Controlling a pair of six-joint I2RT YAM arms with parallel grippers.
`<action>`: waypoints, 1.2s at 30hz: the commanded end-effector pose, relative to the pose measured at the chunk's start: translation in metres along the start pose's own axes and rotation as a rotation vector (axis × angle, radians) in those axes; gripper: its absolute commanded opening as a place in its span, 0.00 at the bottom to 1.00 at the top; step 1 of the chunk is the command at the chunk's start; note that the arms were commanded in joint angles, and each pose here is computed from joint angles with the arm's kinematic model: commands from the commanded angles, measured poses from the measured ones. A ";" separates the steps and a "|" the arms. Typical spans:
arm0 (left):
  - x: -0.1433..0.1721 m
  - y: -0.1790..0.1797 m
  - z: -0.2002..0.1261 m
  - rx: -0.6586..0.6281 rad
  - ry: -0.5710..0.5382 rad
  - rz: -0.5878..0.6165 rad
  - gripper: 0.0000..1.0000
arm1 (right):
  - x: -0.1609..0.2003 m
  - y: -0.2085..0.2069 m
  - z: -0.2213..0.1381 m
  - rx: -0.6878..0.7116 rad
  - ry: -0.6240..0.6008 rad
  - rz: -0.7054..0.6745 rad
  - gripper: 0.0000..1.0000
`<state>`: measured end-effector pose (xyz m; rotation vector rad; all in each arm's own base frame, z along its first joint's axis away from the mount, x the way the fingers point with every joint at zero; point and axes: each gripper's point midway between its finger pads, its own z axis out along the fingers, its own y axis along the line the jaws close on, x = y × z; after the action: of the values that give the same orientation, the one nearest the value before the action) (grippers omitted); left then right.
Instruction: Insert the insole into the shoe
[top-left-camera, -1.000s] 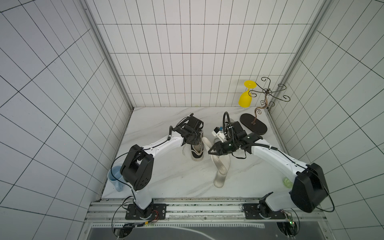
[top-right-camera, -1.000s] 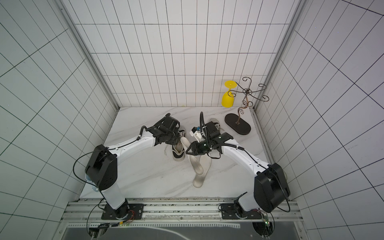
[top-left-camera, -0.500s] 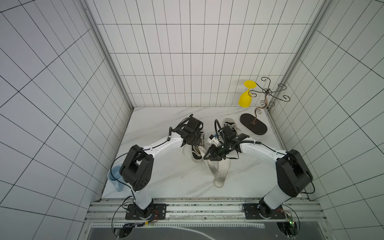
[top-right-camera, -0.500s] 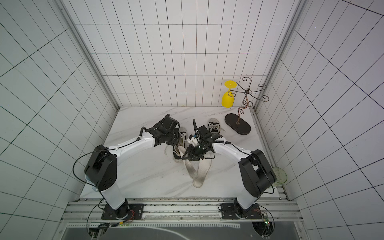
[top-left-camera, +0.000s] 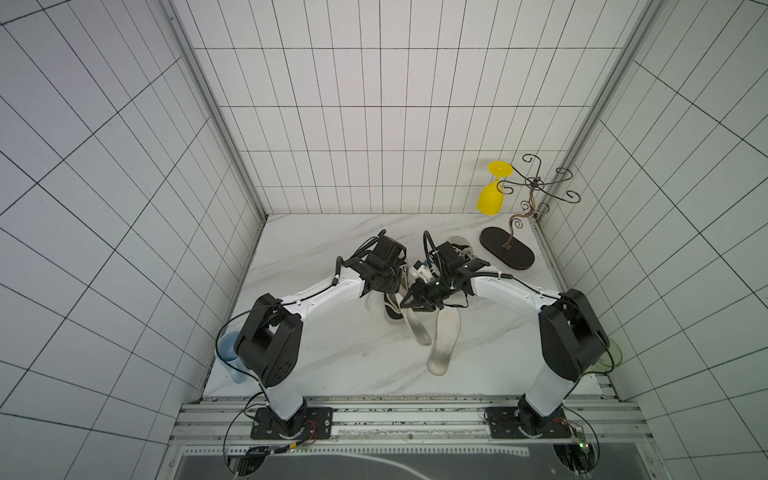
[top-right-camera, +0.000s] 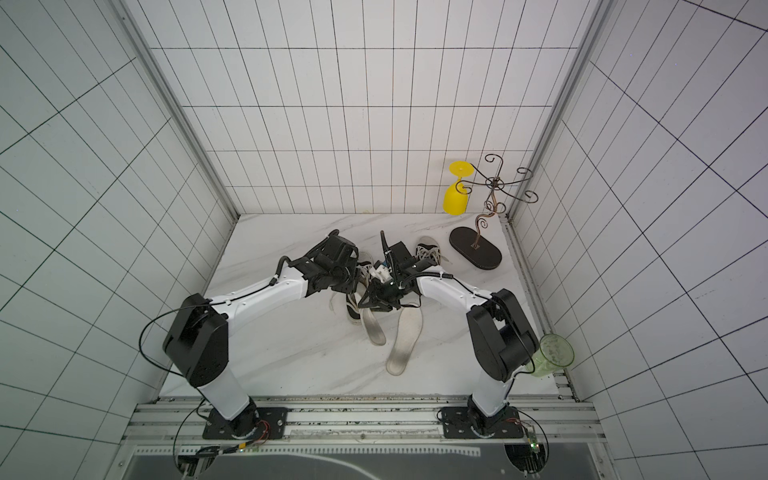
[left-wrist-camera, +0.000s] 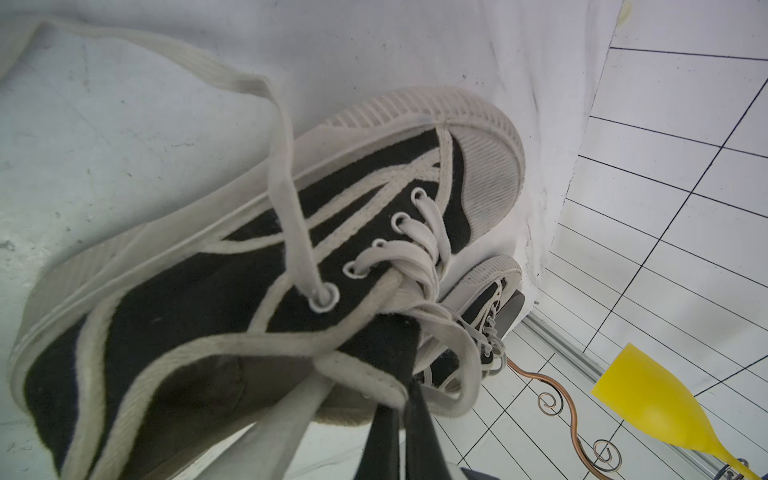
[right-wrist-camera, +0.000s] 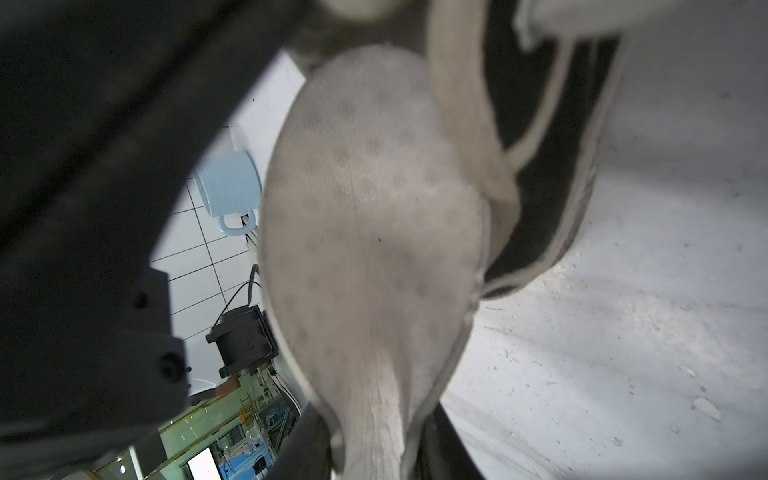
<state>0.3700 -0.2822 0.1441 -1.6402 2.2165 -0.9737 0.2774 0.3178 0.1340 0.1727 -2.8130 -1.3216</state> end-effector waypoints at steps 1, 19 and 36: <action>0.013 -0.024 -0.023 0.077 0.025 0.001 0.00 | -0.026 0.018 -0.010 -0.004 -0.041 0.001 0.32; 0.020 -0.037 -0.032 0.117 0.018 0.015 0.00 | -0.022 -0.015 -0.008 0.124 -0.042 0.097 0.33; 0.037 -0.026 -0.039 -0.006 0.070 0.118 0.00 | -0.092 -0.014 -0.022 0.298 -0.203 -0.062 0.33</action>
<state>0.3564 -0.2952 0.1731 -1.5498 2.3065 -0.9484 0.3406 0.3059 0.1137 0.0751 -3.0530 -0.9987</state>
